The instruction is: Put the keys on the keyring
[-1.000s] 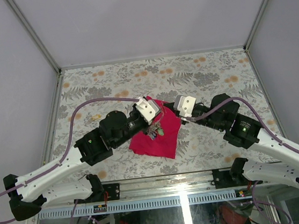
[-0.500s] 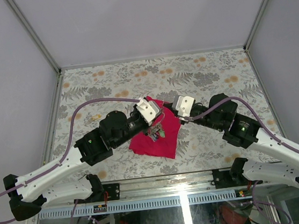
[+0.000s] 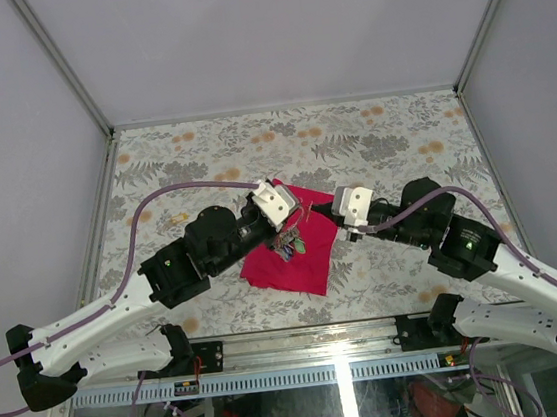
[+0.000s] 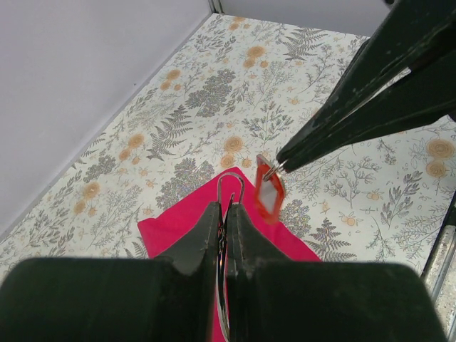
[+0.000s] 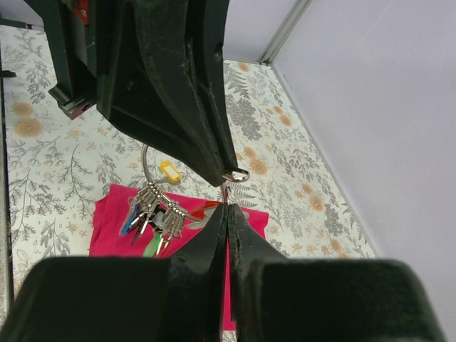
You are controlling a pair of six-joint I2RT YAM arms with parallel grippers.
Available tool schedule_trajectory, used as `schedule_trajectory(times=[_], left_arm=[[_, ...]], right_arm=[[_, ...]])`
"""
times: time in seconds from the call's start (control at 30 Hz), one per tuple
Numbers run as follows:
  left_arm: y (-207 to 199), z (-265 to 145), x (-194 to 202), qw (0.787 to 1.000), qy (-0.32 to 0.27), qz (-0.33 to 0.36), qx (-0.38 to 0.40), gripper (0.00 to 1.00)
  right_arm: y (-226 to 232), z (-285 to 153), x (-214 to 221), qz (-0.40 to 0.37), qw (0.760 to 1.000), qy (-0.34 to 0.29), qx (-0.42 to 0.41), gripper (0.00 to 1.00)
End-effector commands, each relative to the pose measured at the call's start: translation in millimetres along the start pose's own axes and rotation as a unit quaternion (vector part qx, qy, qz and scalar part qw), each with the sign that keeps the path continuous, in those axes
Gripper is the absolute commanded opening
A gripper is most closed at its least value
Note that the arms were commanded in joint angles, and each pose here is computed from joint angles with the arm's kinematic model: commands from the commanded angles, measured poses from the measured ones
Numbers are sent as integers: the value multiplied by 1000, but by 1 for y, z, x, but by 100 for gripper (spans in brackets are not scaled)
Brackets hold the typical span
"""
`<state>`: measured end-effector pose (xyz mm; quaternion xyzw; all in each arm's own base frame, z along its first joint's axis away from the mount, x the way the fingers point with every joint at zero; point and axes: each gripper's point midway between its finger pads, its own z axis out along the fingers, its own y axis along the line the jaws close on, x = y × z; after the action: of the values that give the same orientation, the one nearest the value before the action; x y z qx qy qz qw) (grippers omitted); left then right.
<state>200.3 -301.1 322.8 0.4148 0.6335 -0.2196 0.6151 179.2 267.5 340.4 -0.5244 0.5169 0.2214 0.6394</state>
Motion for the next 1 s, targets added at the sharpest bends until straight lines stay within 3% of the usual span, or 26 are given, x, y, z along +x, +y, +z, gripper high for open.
schedule_trajectory(times=[0.0,0.97], left_arm=[[8,-2,-23,999,-42,-5,-17,0],[4,-2,-23,999,-41,-3,-5,0]], right_arm=[[-3,4,-27,9,999,-37,-8,0],[-17,19,-30,13,999,-40,23,0]])
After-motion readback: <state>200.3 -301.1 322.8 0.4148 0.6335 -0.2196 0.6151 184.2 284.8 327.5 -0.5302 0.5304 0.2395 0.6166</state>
